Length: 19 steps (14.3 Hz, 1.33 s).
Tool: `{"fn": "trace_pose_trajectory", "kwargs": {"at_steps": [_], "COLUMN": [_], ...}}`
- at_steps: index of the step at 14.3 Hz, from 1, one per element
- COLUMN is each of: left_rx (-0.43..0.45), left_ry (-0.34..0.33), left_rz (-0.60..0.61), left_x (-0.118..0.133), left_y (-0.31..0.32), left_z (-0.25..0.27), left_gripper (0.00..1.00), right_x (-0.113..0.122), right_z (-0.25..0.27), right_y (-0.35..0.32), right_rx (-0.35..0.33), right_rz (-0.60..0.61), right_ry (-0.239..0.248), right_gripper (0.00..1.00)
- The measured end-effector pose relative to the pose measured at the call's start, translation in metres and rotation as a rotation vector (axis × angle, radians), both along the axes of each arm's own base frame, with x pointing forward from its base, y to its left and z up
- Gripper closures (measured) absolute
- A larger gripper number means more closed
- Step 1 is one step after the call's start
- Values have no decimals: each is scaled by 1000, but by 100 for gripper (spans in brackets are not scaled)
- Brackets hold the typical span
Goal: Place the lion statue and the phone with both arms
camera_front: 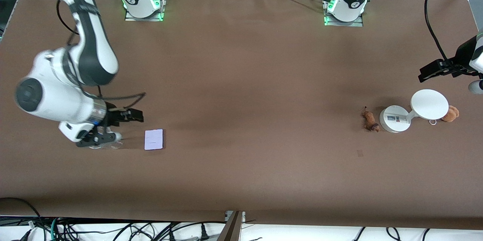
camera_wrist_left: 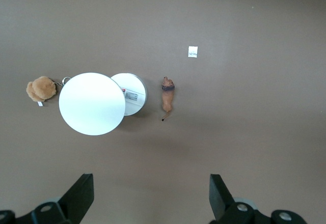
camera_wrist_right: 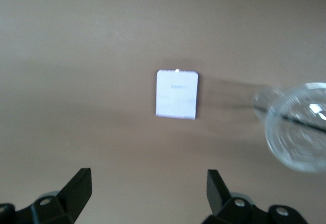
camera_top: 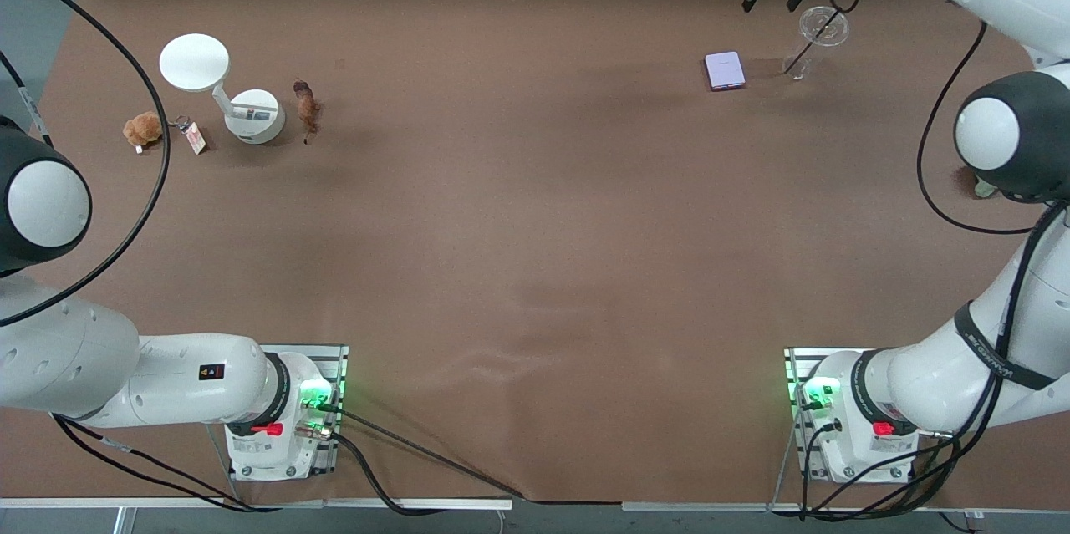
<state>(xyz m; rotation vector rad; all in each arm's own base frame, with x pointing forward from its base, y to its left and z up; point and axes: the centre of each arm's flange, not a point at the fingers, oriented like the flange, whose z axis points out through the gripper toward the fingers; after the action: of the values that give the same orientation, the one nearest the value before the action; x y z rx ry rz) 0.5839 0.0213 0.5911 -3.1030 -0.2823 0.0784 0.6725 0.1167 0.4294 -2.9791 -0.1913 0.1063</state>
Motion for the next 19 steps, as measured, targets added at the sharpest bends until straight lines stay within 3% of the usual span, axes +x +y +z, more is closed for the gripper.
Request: {"fn": "trace_pose_trajectory", "kwargs": {"at_steps": [5,9,19], "left_rx": [-33,-34,-35], "left_ry": [5,7,10], "left_rz": [3,3,3], "left_x": [2,2,5], "left_y": [-3,-3,-2], "left_z": [-3,-5,-7], "left_gripper": [0,0,0], "right_x": [-51,-85,-94], "right_z": [110,147,154], "right_y": [-8,-17,-22], "right_rx": [-22,-43,-87], "right_rz": [-16,-24,-18], "right_ry": [3,-7,-12], "right_gripper": [0,0,0]}}
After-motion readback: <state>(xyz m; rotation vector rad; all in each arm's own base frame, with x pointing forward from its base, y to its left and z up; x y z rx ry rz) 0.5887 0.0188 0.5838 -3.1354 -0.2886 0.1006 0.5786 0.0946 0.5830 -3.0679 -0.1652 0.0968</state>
